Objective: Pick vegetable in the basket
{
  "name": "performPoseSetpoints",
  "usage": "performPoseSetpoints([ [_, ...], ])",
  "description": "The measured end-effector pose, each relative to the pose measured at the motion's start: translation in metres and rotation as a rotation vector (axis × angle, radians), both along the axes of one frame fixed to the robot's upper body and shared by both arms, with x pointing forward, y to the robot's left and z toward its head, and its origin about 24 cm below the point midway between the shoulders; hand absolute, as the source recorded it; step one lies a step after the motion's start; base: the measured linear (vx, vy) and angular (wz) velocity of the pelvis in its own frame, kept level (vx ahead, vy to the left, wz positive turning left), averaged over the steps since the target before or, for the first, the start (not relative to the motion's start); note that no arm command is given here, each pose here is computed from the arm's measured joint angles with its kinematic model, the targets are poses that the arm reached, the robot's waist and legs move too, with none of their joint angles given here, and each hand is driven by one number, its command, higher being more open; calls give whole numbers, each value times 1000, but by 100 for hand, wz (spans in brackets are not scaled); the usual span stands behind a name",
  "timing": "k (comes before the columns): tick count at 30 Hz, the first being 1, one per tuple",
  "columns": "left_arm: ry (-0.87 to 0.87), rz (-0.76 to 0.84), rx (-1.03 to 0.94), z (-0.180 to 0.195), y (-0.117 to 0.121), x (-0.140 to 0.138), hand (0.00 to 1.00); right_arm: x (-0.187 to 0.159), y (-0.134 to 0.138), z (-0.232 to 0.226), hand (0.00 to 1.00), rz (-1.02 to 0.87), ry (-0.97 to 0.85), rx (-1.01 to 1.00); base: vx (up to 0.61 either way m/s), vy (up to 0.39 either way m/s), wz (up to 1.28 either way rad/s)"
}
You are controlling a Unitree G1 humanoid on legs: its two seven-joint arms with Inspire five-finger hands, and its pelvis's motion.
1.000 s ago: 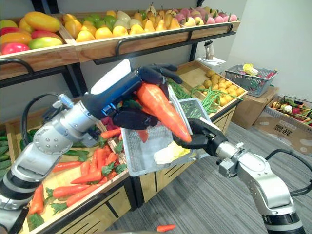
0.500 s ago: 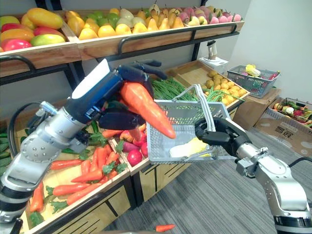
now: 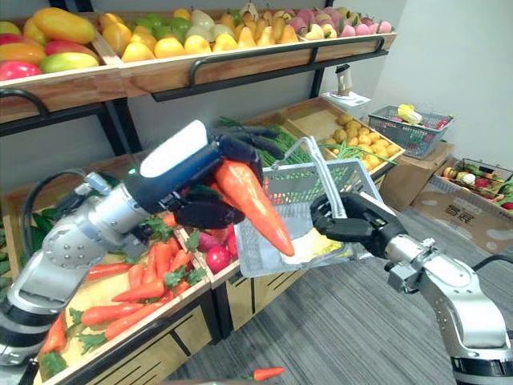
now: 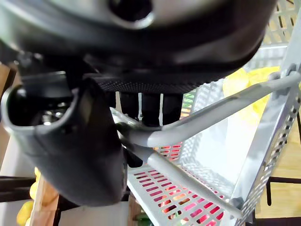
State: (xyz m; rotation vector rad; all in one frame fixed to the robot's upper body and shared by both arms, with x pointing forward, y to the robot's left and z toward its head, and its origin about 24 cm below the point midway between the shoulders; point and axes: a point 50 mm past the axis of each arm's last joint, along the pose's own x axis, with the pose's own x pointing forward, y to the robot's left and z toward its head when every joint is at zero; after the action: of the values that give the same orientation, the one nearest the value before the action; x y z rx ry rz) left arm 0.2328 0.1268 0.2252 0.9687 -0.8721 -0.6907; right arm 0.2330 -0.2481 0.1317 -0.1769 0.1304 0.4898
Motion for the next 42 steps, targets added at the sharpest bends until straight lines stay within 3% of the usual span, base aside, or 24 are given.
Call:
performPoseSetpoints([
  [5, 39, 35, 81, -9, -4, 16, 0, 1, 20, 10, 0, 112, -36, -40, 15, 15, -13],
  [16, 86, 96, 221, -22, -4, 35, 0, 1, 24, 8, 0, 138, -22, -48, 6, 13, -8],
  [30, 170, 44, 361, -42, -11, 34, 0, -1, 25, 13, 0, 185, -15, -72, 7, 4, 0],
  [42, 257, 60, 420, -65, -9, 41, 0, -11, 48, 18, 0, 351, -28, -91, 15, 12, -6],
])
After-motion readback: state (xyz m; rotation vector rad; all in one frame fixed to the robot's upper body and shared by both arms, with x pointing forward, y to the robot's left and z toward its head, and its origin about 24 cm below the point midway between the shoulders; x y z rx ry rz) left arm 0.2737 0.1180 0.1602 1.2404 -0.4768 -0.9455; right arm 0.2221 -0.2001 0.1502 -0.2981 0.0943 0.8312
